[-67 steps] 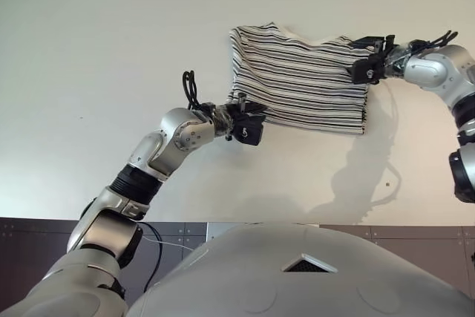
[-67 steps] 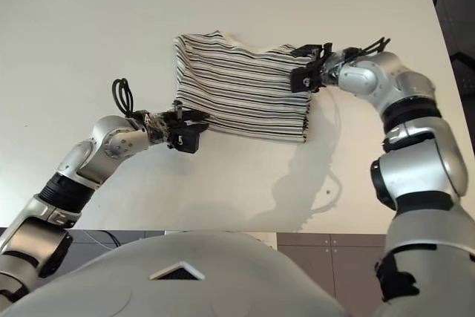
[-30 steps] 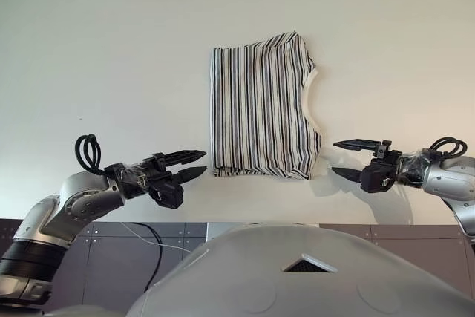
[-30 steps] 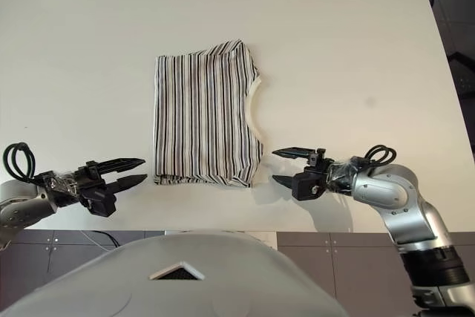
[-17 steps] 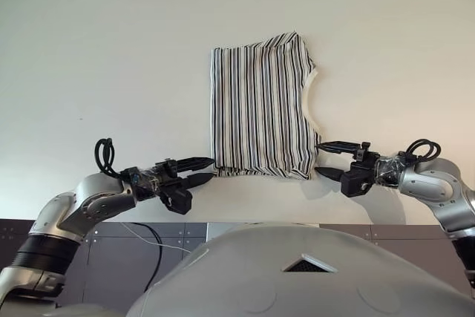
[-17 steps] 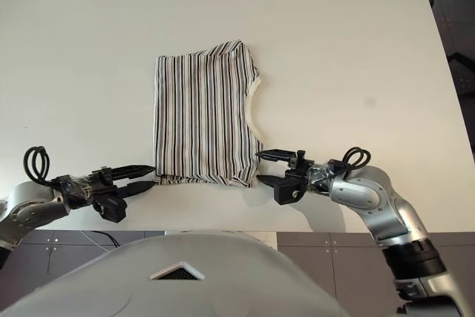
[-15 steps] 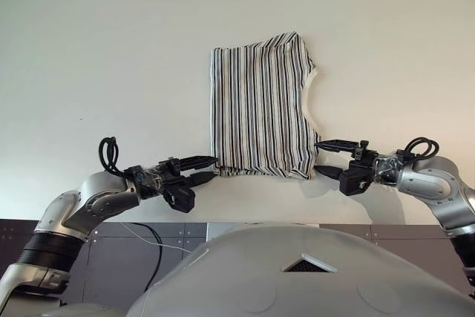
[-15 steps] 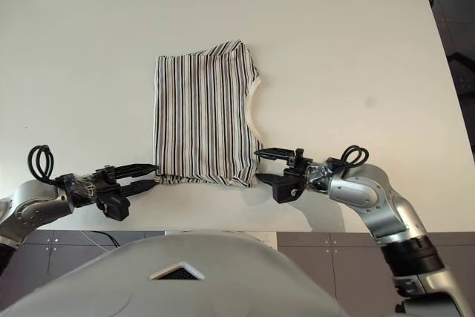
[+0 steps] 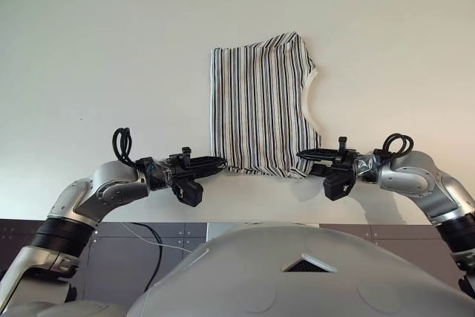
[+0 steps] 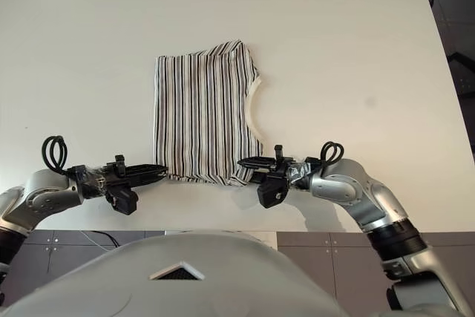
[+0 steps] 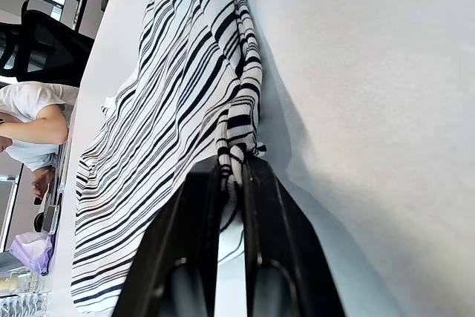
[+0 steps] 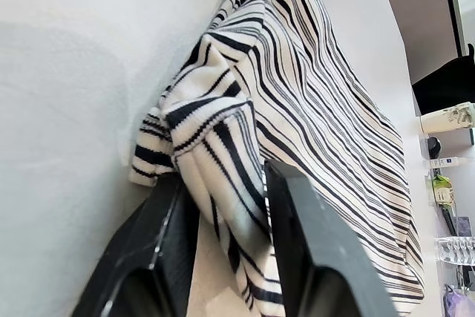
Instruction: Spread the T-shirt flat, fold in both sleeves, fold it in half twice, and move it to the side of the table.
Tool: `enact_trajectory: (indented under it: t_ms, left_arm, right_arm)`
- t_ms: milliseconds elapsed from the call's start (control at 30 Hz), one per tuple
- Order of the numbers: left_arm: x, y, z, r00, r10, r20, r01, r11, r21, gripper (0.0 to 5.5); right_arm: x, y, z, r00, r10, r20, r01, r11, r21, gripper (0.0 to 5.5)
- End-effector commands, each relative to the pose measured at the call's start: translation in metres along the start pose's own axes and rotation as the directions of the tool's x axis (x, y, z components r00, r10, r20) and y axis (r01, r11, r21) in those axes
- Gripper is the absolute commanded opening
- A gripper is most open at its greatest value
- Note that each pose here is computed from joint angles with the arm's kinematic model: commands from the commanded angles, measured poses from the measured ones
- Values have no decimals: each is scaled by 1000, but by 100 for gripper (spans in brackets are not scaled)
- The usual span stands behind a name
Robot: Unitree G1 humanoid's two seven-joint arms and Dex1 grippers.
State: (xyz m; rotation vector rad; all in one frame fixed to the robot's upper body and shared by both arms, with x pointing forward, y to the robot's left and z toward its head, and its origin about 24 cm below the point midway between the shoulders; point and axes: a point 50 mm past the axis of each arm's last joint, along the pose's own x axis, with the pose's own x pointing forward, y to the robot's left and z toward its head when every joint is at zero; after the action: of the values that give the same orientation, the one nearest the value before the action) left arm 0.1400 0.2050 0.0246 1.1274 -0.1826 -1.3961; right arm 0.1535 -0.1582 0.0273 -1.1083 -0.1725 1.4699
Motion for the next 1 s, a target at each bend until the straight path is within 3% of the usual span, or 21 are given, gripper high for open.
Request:
enact_trajectory:
  t_ms: [33,167,433,700,833,1000]
  left_arm:
    - [0,-13,-4,997,-71,-24,70,996,-59,16]
    - [0,-13,-3,998,-59,-17,57,995,-84,15]
    - [-16,2,19,999,-34,29,40,977,-208,13]
    - [-42,43,59,986,12,168,75,861,-503,13]
    - [-41,67,42,984,147,98,-56,788,-613,12]
    - [-11,85,-9,983,180,-39,-158,714,-682,12]
  right_arm:
    - [3,12,-4,997,76,-25,-75,997,18,84]
    - [0,12,-5,997,70,-19,-69,997,40,11]
    - [-22,-14,8,997,23,75,-40,971,236,10]
    - [-71,-60,45,983,28,182,-119,850,513,10]
    - [-76,-101,32,987,-60,147,-38,810,585,10]
    - [-44,-129,-36,993,-97,67,25,727,686,10]
